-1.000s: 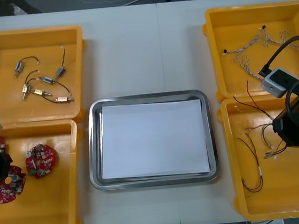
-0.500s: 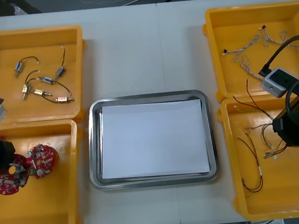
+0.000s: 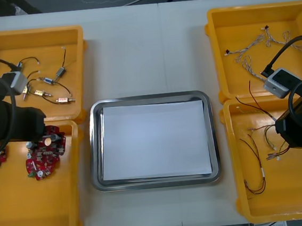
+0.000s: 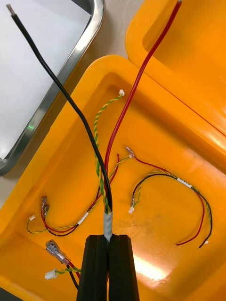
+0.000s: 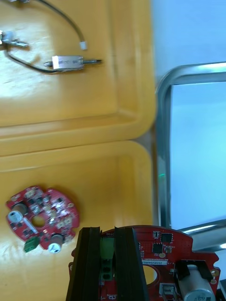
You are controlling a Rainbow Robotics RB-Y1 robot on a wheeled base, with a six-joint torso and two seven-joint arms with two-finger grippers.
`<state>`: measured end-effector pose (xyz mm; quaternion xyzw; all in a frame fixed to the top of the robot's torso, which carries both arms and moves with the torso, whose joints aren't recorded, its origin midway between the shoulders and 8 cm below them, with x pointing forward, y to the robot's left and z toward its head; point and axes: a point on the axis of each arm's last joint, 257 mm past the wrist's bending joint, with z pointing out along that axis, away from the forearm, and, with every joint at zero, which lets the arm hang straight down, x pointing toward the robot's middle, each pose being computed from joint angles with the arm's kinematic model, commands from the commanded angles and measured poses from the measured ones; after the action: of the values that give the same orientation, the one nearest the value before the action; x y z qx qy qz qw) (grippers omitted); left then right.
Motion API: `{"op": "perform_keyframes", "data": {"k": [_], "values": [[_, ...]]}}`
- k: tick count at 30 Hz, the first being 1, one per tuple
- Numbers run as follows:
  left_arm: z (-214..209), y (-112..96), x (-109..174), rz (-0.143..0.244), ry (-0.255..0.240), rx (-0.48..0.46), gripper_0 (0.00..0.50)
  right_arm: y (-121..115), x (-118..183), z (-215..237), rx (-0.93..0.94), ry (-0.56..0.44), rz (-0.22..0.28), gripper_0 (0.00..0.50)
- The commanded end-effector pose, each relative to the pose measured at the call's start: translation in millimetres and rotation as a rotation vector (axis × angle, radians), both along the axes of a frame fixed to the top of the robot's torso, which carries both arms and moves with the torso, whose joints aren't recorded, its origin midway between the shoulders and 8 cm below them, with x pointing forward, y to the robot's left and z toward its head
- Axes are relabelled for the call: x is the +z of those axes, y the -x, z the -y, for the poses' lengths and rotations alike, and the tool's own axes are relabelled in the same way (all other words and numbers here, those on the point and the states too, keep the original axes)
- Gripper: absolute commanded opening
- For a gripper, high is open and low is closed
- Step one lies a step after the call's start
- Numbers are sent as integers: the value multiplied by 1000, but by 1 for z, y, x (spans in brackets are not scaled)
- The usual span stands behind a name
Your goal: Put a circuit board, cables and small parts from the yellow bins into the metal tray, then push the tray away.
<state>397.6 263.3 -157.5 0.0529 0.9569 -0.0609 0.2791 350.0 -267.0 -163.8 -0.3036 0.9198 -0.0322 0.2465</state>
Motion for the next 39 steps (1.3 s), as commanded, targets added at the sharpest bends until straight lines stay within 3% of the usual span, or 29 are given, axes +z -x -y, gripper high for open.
{"op": "perform_keyframes", "data": {"k": [1,12,17,22,28,39], "values": [[41,-8,22,25,45,38,0,-2,12,2,61,66,39,0],[118,-15,12,0,52,26,0,-2,12,2,61,66,39,0],[139,-19,-9,-26,7,24,0,-2,12,2,61,66,39,0],[150,-13,-41,-71,-68,20,0,-2,12,2,61,66,39,0],[160,-2,-59,-101,-90,-3,0,-2,12,2,61,66,39,0],[175,-2,-79,-95,-69,-3,0,-2,12,2,61,66,39,0]]}}
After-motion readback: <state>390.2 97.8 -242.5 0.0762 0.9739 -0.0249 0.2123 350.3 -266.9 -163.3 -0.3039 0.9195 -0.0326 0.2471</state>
